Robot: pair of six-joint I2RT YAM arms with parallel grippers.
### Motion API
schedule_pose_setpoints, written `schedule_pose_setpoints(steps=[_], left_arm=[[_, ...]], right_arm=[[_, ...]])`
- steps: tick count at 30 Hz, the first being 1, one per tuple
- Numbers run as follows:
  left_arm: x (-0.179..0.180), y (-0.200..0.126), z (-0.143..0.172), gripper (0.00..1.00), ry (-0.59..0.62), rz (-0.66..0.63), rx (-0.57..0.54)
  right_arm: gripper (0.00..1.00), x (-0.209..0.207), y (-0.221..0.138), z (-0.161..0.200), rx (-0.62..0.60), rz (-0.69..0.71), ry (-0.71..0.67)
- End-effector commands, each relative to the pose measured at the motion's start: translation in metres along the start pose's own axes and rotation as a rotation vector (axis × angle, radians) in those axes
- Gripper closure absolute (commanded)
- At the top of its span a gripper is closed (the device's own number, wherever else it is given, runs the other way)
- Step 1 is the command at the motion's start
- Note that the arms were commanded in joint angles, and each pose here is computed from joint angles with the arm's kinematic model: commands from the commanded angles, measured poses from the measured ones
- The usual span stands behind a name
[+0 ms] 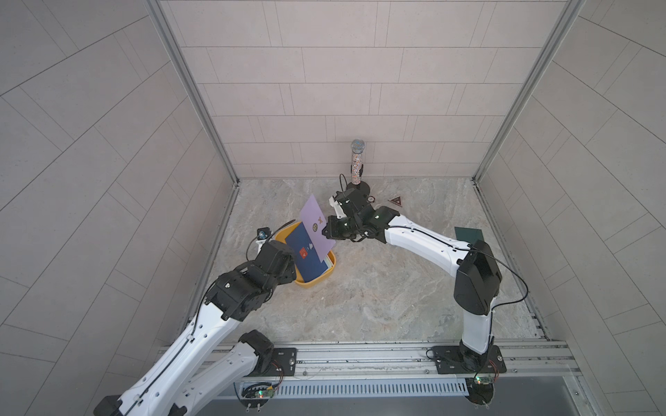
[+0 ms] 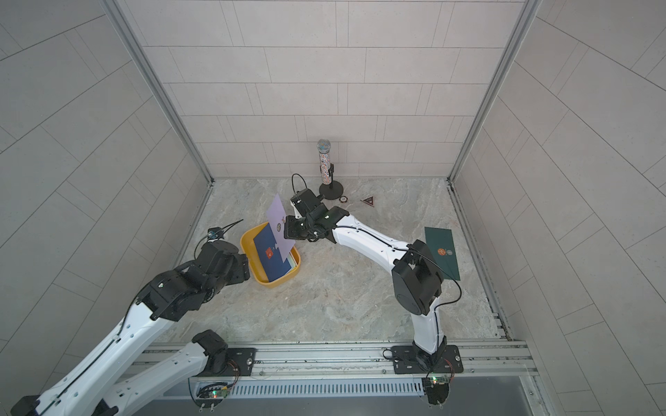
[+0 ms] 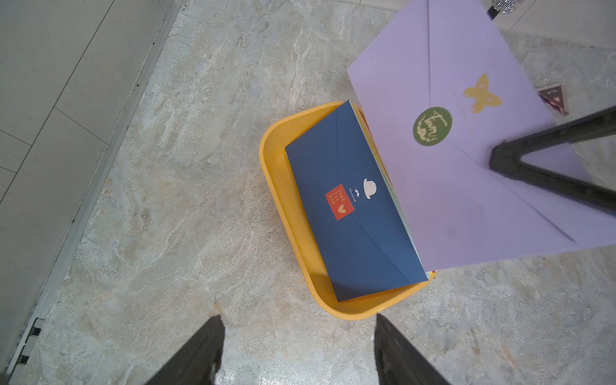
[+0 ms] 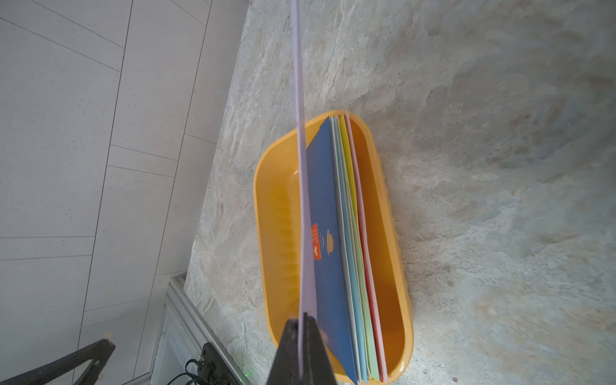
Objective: Put the sealed envelopes into the storage box
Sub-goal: Place the envelope in the storage box.
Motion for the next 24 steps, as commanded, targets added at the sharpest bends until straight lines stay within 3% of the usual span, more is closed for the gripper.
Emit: schedule_pose_setpoints(steps=[1,16,24], left_arm=[[0.002,0.001,0.003,0.25,0.019,-0.013,0.002],[0.004,-0.004,0.004,0.24,0.013,-0.004,-0.020],[0.004,-0.004,0.004,0.24,0.015,-0.006,-0.020]], right_arm=[[1.00,0.008,0.006,0.013,0.030,-0.040,-0.021],[1.00,-0.025,0.066,0.032,0.081,0.044,-0.028],[0.77,-0.012,0.057,0.034,0.098,-0.011,-0.076]])
Point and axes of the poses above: each gripper's point midway between its finger pads, its own y axis out along the fingers, its own x axis along the line the jaws close on, z = x × y, the point moved 7 cm from there along -y, back along the fingers, and after that the axes turned 15 degrees about y, right-handed, at the moved point
